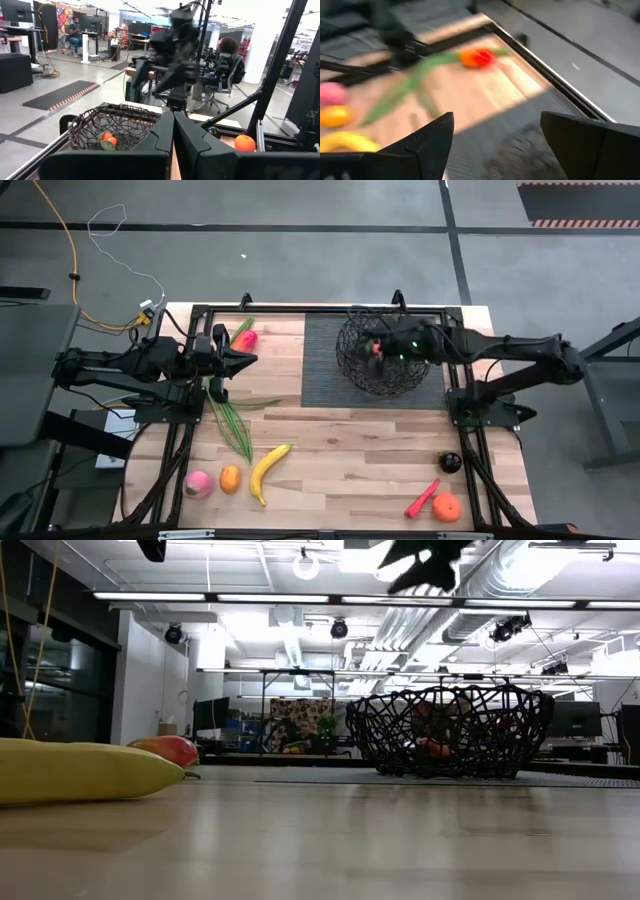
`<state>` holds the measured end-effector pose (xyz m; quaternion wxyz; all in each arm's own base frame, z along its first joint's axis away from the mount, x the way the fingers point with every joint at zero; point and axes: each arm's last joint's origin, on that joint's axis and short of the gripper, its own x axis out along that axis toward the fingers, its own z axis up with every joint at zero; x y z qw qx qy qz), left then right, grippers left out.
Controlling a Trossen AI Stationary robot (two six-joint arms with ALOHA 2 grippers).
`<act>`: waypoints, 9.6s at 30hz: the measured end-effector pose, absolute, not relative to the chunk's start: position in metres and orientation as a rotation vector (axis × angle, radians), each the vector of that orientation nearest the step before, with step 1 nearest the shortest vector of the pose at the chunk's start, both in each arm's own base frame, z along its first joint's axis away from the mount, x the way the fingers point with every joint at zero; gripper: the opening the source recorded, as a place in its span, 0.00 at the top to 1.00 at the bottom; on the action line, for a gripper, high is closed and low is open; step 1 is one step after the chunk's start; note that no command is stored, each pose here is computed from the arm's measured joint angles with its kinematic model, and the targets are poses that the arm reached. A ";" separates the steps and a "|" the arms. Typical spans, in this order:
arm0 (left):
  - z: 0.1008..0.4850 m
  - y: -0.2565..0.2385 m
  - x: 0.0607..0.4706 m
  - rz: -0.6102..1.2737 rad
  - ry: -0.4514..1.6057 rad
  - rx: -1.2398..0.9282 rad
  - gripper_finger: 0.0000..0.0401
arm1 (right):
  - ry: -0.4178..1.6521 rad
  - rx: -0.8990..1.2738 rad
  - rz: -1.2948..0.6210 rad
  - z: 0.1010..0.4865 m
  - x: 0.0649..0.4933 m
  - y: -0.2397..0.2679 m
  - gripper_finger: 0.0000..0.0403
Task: Build produce basket
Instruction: Put the yellow banana into the black basket
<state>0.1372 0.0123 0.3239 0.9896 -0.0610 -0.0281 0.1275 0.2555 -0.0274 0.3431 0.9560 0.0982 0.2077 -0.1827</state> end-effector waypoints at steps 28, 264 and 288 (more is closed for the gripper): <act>0.324 0.012 0.137 0.256 -0.057 -0.122 1.00 | -0.030 0.187 -0.114 0.296 0.248 0.023 0.30; 0.334 0.052 0.280 0.184 -0.061 -0.080 0.64 | 0.065 0.392 -0.101 0.310 0.286 0.001 0.20; 0.335 0.052 0.280 0.184 -0.068 -0.070 0.64 | 0.026 0.387 -0.018 0.309 0.350 0.004 0.23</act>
